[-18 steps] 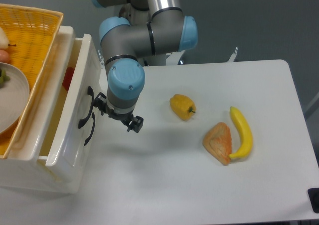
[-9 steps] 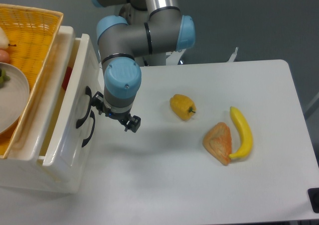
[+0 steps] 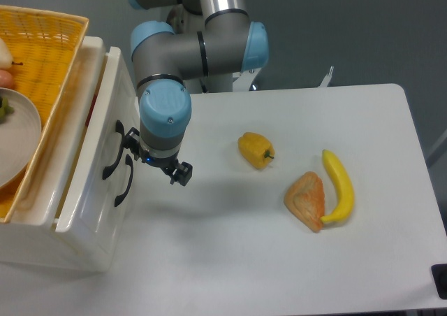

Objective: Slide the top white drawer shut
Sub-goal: 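Keep pushing the drawer front until flush with the cabinet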

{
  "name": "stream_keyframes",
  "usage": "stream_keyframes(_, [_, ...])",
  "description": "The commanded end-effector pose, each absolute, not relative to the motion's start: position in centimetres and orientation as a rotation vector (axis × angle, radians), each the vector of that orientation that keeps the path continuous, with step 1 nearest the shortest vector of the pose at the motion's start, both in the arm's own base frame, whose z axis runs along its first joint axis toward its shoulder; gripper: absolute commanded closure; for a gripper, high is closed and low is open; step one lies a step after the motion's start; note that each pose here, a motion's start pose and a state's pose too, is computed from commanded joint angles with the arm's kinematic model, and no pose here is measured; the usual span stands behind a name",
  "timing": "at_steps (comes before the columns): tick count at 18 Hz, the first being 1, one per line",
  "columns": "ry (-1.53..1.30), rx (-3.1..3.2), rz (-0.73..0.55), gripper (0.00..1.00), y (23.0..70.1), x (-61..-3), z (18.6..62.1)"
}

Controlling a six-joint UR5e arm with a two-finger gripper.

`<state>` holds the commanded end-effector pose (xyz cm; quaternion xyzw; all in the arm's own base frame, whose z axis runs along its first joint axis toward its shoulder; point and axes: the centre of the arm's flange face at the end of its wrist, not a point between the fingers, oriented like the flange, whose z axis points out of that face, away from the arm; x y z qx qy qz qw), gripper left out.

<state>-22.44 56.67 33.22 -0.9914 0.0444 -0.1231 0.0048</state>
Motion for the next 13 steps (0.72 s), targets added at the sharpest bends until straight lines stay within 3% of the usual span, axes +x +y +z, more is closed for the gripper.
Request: stream_keyframes(13, [0.153, -3.102, -0.369, 0.00, 56.66, -21.93, 33.85])
